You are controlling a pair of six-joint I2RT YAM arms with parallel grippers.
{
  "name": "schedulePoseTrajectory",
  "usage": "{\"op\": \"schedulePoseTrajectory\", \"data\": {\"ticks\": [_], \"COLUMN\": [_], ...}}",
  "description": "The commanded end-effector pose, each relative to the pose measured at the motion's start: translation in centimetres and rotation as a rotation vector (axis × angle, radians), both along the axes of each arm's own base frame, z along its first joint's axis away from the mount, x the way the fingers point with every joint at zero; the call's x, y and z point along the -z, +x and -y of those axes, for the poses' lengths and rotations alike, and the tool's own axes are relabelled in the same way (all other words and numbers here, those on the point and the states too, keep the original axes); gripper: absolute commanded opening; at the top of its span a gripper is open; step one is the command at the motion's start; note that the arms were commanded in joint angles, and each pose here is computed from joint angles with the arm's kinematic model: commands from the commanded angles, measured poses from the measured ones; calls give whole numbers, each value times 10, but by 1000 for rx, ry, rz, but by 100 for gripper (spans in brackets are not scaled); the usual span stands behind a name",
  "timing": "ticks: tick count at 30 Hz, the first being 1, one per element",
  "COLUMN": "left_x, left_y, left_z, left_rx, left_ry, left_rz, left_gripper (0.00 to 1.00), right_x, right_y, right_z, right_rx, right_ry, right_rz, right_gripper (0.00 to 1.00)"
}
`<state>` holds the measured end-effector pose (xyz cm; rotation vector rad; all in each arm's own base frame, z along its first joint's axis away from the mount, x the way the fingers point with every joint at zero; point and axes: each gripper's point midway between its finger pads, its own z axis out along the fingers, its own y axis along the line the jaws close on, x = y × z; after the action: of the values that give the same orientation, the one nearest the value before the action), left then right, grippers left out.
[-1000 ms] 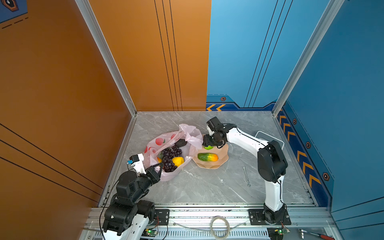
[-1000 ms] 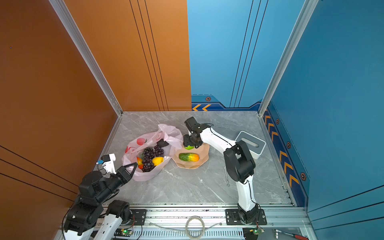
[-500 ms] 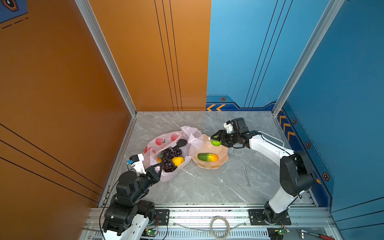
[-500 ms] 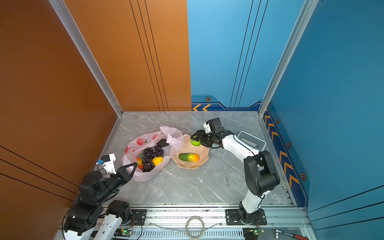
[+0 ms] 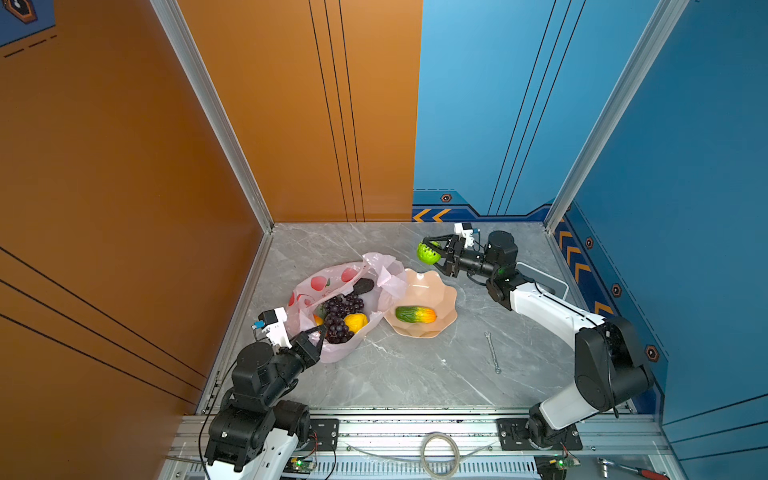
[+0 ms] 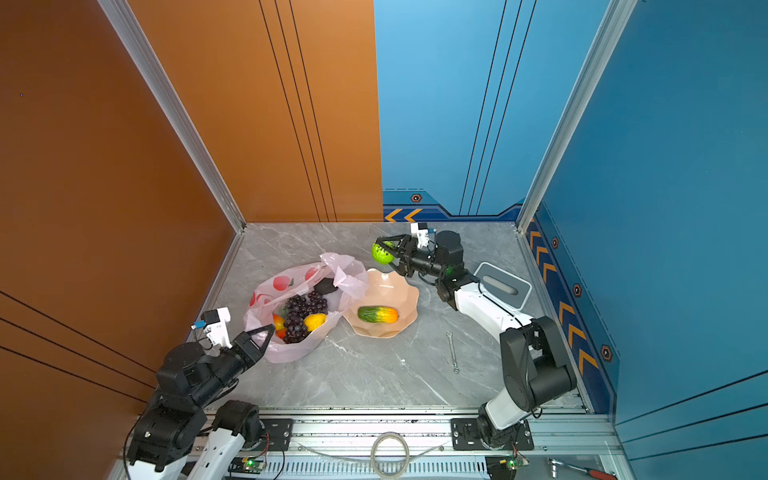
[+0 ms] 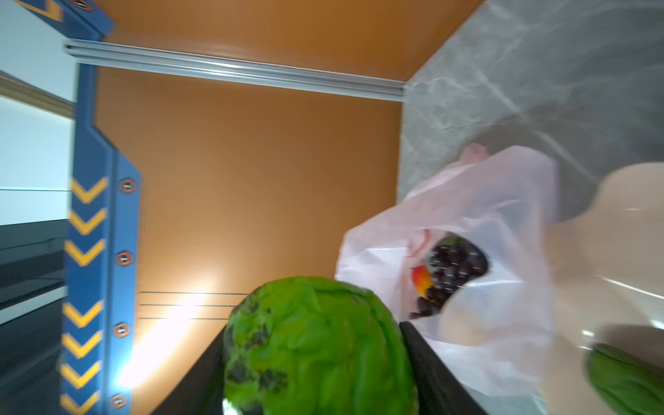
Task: Place the fruits into the plastic bag
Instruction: 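Carry the green bumpy fruit toward the left gripper over the bag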
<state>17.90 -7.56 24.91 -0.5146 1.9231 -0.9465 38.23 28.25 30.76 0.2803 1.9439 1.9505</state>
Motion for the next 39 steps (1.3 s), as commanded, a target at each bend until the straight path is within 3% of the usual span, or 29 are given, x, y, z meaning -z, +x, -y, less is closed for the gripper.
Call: {"op": "schedulePoseTrajectory", "data": {"ticks": [1,6,15,26,31,36,39], "left_x": [-8,-7,-8,-8,-8,-10,-10], "left_y": [0,0,-1,-1,0,-1,-1], "left_z": [-2,-2,-1,-1,-1,-1,-1], "left_rx": [-10,-11,-4,-6,-7,-6,-6], "left_ry": [-9,-11,-14,-12,-11,-17,-19], "left_rz": [35,34,38,38,34,41,42], "left_gripper": [0,0,0,0,0,0,0], "right_x": [-51,-52,-6,50,62,94,104], "right_y": [-18,-27,-36,-47,-74,-100,-105], "right_z": [-18,-52,-122,-152,-159,-152,-150], "right_rx": [-100,-163,-262,-294,-324,-361,-372], "right_ry": [200,219,139,-27,-223,-649,-841], "right_rz": [66,64,5,-16,61,168,240], "right_gripper": [62,62,60,58,59,59,59]}}
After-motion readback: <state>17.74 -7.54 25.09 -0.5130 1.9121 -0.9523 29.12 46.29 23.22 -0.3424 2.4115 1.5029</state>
